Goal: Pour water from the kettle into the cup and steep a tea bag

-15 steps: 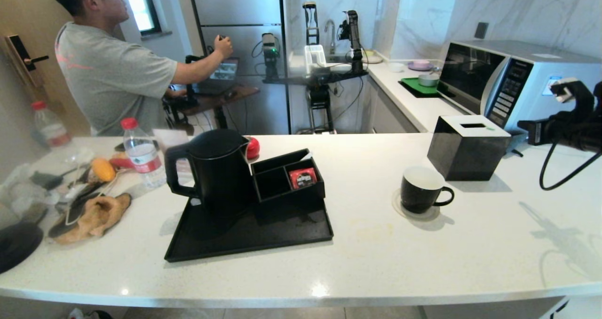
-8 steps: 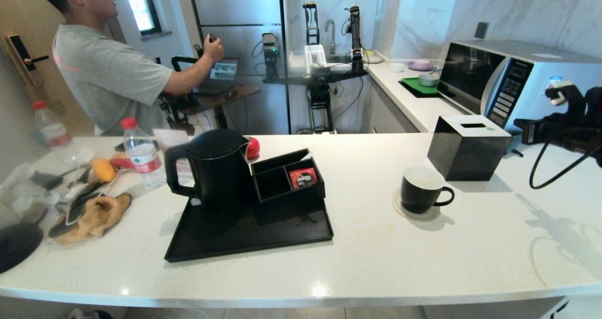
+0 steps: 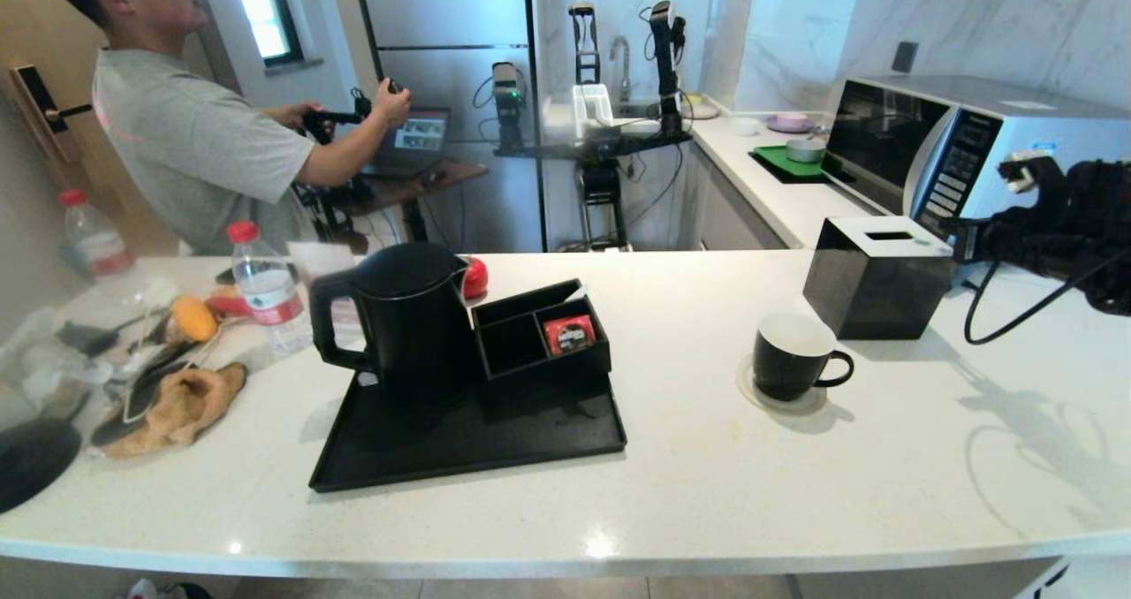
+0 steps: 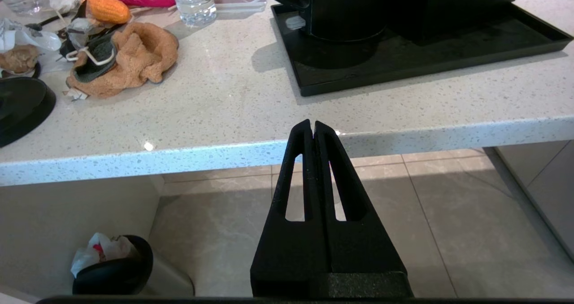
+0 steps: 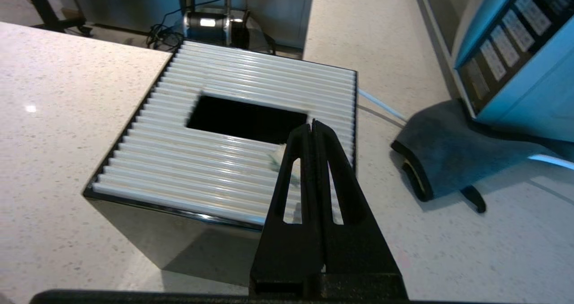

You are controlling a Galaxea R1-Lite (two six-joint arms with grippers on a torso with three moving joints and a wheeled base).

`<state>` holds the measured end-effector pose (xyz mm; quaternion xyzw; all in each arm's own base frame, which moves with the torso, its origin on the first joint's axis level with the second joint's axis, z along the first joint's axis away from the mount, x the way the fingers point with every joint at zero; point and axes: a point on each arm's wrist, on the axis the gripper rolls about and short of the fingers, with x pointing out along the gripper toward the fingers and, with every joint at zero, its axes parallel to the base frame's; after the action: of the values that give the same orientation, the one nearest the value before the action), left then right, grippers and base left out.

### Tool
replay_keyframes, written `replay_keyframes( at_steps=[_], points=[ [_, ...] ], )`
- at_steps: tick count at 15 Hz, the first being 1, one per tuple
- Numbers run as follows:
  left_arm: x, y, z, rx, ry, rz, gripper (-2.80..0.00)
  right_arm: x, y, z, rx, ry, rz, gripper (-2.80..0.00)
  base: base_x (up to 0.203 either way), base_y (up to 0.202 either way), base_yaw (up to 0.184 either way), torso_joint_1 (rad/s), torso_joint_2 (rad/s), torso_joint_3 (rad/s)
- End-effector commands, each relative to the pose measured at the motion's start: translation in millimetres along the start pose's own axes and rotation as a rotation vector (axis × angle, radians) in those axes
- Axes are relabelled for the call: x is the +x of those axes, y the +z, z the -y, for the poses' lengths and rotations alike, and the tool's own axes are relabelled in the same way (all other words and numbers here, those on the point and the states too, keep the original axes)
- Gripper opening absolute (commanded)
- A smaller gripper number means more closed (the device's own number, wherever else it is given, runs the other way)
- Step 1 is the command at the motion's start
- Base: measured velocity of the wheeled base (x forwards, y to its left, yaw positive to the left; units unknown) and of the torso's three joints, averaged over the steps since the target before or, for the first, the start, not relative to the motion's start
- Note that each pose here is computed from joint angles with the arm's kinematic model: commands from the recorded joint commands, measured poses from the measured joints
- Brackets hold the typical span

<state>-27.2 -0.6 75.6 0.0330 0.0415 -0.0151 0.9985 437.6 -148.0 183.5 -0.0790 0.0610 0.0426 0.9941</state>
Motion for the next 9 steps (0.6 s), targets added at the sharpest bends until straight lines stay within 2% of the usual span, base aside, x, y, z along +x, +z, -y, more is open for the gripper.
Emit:
replay_keyframes(
  at_steps=[1,4,9],
  points=[
    [0,0,0.0,0.0,0.0,0.0,-2.8,4,0,-6,-0.005,0.018,0.004,-2.8,0.0,0.0,0.0,0.0,0.0,0.0],
    [0,0,0.0,0.0,0.0,0.0,-2.8,8,1,-13,-0.006,0.033,0.005,-2.8,0.0,0.0,0.0,0.0,0.0,0.0],
    [0,0,0.0,0.001,0.0,0.0,-2.8,24,-2,-7,-0.014,0.026,0.03,-2.8,0.0,0.0,0.0,0.0,0.0,0.0]
  ],
)
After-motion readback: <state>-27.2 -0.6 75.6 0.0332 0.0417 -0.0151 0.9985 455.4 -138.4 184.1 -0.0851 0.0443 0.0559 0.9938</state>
